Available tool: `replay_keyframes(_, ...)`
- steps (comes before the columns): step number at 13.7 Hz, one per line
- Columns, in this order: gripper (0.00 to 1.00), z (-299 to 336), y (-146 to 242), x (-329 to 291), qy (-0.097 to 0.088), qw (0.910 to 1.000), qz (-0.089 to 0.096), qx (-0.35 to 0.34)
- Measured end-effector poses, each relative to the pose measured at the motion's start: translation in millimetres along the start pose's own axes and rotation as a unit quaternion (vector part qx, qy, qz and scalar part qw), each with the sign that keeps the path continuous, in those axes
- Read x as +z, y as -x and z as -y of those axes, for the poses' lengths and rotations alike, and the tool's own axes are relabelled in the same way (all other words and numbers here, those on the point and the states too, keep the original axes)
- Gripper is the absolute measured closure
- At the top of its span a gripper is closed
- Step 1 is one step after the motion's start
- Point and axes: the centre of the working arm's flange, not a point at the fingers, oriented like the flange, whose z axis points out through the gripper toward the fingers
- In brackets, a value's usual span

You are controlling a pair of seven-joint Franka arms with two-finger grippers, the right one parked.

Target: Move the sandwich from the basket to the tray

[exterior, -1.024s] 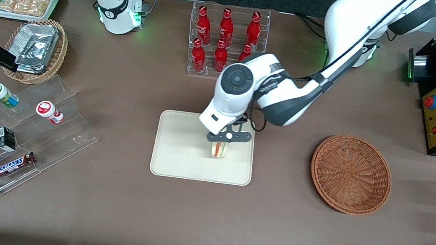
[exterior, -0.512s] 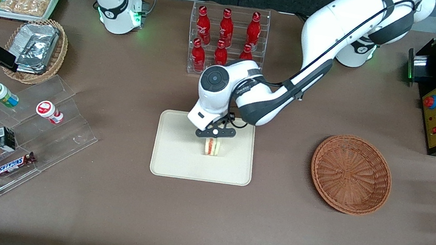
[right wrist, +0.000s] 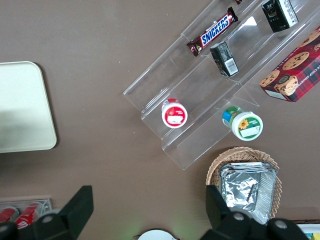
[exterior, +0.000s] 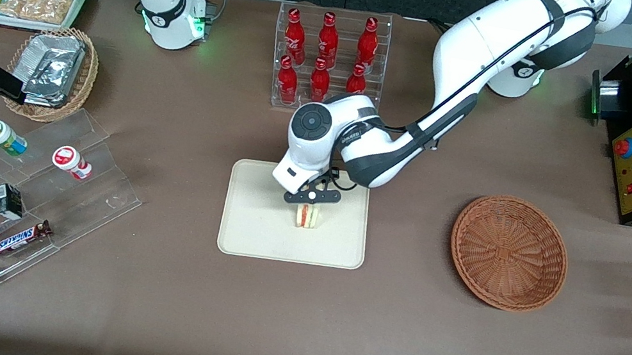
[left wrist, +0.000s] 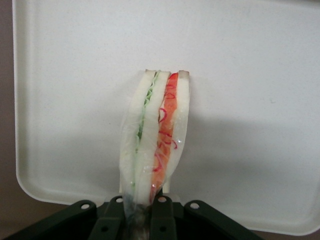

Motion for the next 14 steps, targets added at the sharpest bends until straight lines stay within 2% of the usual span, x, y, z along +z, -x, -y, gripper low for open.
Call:
replay_keyframes(1, 0.87, 1.7, -2.5, 2.2, -0.002, 1.0, 0.0, -0.002)
replay_keyframes(3, 0.72, 3.4, -5.1, 3.8, -0.004, 1.0, -0.001, -0.005)
replay_keyframes(8, 0.21, 1.9, -18.3, -25.3, 0.009, 0.9997, -0.015, -0.015)
replay_keyframes(10, 0.01, 8.5, -26.6, -68.4, 0.002, 0.9992, -0.029, -0.026)
replay_keyframes(14, 0.0, 55.0, -62.0, -174.9, -0.013, 0.994, -0.062, -0.089)
